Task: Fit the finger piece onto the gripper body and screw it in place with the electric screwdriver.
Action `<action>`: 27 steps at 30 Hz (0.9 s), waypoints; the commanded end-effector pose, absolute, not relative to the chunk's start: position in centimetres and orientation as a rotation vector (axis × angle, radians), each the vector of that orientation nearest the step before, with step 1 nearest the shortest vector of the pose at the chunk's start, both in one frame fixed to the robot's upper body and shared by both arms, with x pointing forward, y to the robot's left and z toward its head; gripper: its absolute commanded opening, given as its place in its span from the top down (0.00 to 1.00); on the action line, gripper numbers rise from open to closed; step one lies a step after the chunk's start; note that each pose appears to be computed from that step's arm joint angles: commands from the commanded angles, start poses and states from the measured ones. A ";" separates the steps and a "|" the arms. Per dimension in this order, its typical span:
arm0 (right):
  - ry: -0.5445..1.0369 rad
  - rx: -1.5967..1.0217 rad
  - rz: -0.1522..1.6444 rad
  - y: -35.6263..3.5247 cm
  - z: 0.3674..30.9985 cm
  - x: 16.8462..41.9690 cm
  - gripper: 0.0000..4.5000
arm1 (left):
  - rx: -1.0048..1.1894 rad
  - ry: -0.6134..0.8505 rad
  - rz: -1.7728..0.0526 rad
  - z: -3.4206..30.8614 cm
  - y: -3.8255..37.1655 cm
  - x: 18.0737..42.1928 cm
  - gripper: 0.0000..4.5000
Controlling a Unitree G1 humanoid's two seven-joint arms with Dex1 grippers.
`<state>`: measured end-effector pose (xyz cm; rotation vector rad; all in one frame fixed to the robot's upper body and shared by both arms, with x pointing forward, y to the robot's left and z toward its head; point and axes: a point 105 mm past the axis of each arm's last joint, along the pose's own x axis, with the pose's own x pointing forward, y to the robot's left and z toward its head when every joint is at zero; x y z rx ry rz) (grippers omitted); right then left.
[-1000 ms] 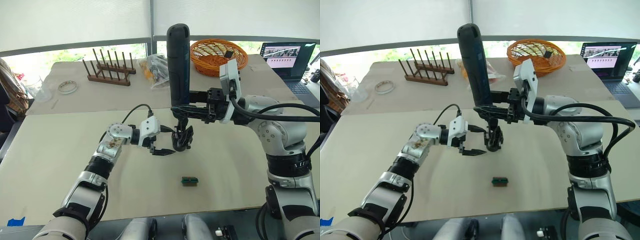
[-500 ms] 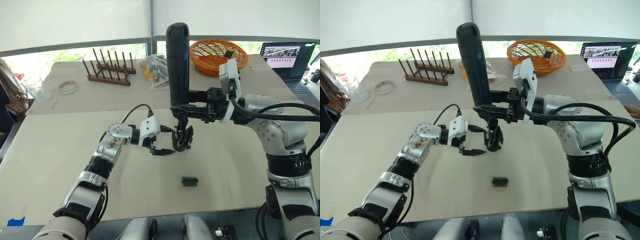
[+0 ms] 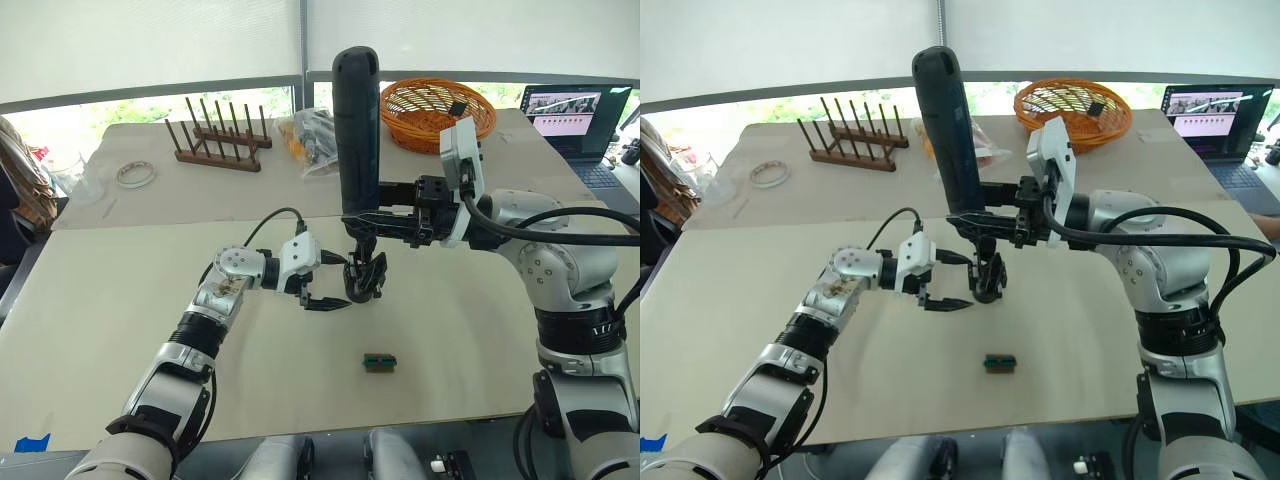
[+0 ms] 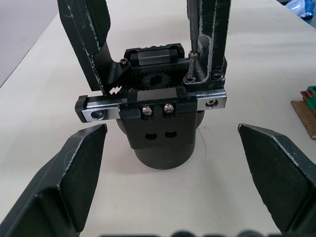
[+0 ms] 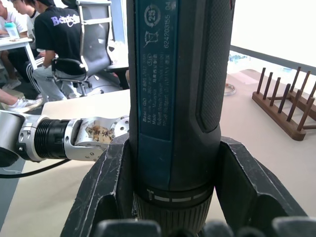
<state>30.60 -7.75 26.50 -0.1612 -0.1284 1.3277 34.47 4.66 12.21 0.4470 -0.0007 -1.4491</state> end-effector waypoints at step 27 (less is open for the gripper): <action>-0.236 -0.193 1.341 -7.5 28.6 30.0 0.58 | 0.472 -0.055 -1.441 13.3 4.6 34.6 0.00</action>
